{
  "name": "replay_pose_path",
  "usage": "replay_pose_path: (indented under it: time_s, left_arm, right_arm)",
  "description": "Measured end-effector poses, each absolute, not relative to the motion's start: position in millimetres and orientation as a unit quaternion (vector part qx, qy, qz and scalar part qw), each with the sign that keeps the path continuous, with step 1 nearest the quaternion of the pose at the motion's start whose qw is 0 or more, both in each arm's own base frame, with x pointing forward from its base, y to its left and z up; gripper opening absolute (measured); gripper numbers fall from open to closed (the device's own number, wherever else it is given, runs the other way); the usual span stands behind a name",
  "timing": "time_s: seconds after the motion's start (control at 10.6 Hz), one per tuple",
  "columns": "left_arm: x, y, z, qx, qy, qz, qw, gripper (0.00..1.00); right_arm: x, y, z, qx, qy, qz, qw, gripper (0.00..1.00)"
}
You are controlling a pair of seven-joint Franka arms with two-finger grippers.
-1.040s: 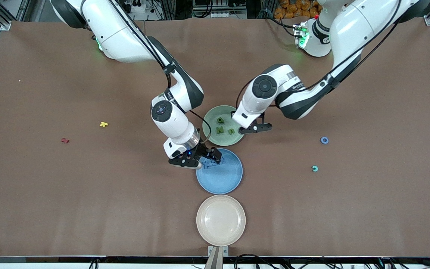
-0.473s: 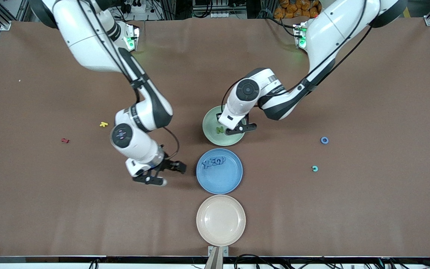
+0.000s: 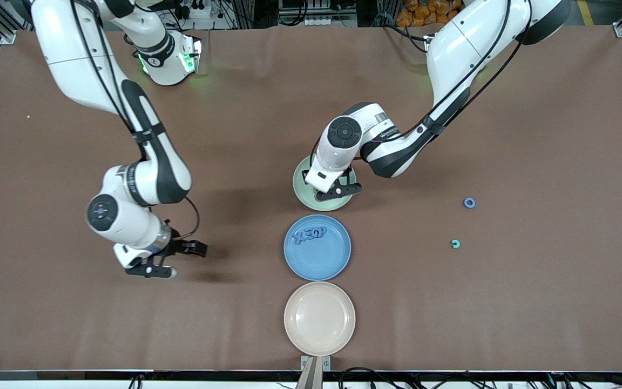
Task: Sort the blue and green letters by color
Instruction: 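Place the x on the blue plate while the left gripper carries the B, then place the B on the green plate while the right gripper withdraws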
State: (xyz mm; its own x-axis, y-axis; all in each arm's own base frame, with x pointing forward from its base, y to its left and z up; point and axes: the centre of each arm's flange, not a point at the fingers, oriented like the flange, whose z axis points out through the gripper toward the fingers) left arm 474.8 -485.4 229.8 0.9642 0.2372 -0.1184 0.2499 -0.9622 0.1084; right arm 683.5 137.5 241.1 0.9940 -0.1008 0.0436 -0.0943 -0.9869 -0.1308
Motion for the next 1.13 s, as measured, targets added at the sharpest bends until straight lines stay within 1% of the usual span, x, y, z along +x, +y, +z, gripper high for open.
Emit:
replay_pose_path:
  time_s: [0.19,0.28,0.57,0.76,0.95,1.13]
  left_arm:
    - [488,-488,246,0.988,0.129,-0.04,0.074,0.97]
    - [498,-490,260,0.987,0.134,-0.033,0.079,1.0]
    - [532,-490,317,0.984,0.151,-0.003,0.095,1.0]
    - [551,-482,360,0.984,0.134,0.029,0.111,1.0]
    - [577,-448,404,0.986,0.098,0.071,0.116,1.0]
    - [604,-400,445,0.983,0.094,0.096,0.124,1.0]
  right_arm:
    - [691,76,244,-0.998,0.037,-0.025,0.044,1.0]
    - [693,46,246,-0.998,0.035,-0.028,0.038,1.0]
    - [695,-25,255,-0.998,0.027,-0.038,0.032,1.0]
    - [694,-52,271,-0.998,0.019,-0.044,0.029,1.0]
    - [685,-66,315,-1.0,-0.001,-0.026,0.016,1.0]
    - [667,-69,385,-1.0,-0.011,-0.008,0.009,1.0]
